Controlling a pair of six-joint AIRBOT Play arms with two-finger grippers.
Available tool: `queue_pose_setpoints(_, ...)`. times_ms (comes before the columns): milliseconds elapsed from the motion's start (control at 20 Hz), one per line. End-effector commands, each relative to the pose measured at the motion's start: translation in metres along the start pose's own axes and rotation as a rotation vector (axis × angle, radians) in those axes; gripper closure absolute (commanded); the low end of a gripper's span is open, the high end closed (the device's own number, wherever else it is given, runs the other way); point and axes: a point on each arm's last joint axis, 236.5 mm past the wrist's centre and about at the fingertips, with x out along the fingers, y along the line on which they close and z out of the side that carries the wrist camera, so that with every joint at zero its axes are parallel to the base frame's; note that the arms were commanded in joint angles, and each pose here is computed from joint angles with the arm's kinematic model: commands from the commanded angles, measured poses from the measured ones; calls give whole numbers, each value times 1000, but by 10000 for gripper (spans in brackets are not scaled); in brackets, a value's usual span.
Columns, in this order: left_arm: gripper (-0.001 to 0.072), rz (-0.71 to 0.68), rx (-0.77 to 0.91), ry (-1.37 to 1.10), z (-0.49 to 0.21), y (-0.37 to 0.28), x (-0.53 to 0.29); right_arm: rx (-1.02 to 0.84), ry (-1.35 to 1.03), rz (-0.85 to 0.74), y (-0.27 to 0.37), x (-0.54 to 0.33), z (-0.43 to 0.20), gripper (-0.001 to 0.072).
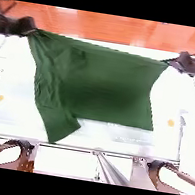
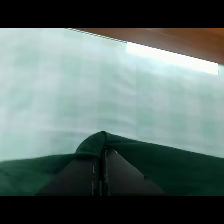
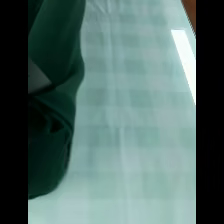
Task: Fold the shirts.
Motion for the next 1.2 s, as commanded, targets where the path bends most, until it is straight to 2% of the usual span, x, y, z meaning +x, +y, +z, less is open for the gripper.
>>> queue_pose_setpoints(0,692,12,-118,-42,-11,27,86,90,25,22,-35,90,17,690)
queue_pose_setpoints(200,691,24,-158,93,-52,43,130,152,68,26,-55,135,24,690)
queue_pose_setpoints(450,692,7,-156,198,-73,36,128,138,137,52,-51,140,15,690)
queue_pose_setpoints(650,692,-42,-35,345,-96,27,105,88,287,68,-49,120,-15,690)
queue_pose_setpoints(850,692,-68,7,514,-138,38,89,57,450,-78,-82,108,-53,690)
queue_pose_setpoints(1150,692,-45,-41,567,-147,67,76,59,489,-176,-106,102,-62,690)
